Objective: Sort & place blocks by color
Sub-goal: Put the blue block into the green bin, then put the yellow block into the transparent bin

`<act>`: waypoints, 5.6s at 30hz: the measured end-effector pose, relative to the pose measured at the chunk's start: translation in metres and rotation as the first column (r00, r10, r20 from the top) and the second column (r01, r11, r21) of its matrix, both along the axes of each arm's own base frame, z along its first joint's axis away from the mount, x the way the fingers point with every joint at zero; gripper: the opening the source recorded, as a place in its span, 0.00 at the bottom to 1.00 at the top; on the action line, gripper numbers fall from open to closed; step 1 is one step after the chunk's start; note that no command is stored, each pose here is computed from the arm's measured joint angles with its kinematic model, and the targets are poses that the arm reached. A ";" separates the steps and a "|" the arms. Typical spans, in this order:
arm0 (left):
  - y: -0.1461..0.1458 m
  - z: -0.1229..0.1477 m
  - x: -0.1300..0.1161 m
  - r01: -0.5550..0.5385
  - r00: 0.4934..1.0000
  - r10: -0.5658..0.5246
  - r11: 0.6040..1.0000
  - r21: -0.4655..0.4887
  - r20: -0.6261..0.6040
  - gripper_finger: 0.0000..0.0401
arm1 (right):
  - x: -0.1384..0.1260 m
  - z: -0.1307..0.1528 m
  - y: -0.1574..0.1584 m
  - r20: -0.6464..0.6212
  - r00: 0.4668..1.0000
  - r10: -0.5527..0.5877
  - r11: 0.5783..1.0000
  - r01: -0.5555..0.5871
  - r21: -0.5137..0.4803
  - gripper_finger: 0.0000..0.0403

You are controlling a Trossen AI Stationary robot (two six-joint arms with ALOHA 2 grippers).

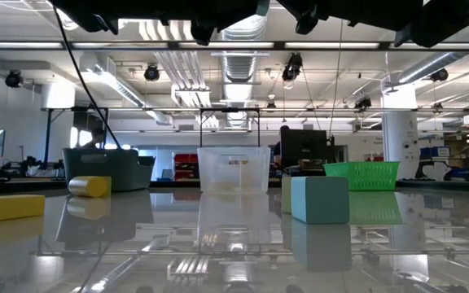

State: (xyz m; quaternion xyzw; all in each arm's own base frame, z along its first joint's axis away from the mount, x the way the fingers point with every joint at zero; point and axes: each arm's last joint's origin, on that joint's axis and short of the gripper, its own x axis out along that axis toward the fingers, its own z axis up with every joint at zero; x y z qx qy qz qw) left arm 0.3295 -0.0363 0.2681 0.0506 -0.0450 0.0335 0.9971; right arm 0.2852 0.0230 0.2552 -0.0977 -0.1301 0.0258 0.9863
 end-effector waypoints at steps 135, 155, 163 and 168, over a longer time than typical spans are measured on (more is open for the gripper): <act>0.018 -0.099 -0.111 -0.827 0.123 0.177 0.562 -0.002 -0.977 0.85 | -0.036 0.047 -0.068 -0.823 0.362 -0.438 0.649 0.761 -0.010 0.13; 0.020 -0.120 -0.116 -0.856 0.184 0.234 0.516 -0.038 -0.955 0.85 | -0.036 0.047 -0.068 -0.823 0.363 -0.437 0.649 0.761 -0.009 0.13; 0.021 -0.126 -0.118 -0.857 0.201 0.240 0.512 -0.052 -0.950 0.78 | -0.036 0.047 -0.068 -0.822 0.364 -0.437 0.649 0.761 -0.008 0.13; 0.021 -0.125 -0.118 -0.857 0.203 0.239 0.513 -0.054 -0.950 0.68 | -0.036 0.046 -0.068 -0.823 0.364 -0.437 0.648 0.762 -0.007 0.13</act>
